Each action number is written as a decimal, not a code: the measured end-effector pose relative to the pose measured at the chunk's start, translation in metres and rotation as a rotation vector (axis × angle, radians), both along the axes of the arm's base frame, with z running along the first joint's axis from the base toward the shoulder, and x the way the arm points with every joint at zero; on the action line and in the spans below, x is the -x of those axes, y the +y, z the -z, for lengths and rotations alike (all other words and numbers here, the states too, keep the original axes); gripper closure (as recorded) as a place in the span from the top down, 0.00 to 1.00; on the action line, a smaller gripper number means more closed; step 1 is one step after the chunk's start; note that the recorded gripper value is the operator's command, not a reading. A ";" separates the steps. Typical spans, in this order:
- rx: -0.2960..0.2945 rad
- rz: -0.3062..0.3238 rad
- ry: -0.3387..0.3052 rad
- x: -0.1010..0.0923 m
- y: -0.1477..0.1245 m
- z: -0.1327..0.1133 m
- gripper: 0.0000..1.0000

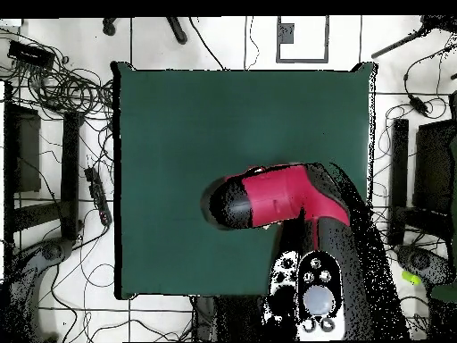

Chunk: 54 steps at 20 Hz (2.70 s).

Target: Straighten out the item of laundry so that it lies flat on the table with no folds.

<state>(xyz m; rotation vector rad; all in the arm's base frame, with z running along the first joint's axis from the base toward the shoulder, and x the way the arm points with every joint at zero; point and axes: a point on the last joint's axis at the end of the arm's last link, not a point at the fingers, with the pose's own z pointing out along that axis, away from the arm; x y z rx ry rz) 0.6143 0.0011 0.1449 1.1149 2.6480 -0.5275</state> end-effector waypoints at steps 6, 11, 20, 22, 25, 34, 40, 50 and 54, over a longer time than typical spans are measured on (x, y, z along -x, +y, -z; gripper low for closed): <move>-0.002 -0.059 0.005 0.001 0.037 0.004 0.00; -0.006 -0.073 0.024 0.002 0.049 0.017 0.00; -0.020 -0.106 0.039 -0.009 0.090 0.040 0.00; -0.033 -0.107 0.041 -0.014 0.106 0.046 0.00; -0.049 -0.103 0.045 -0.020 0.122 0.054 0.00; -0.051 -0.099 0.099 -0.029 0.184 0.084 0.00; -0.065 -0.078 0.127 -0.033 0.217 0.092 0.00; -0.106 -0.020 0.121 -0.048 0.235 0.087 0.00; -0.115 0.001 0.097 -0.059 0.238 0.080 0.00</move>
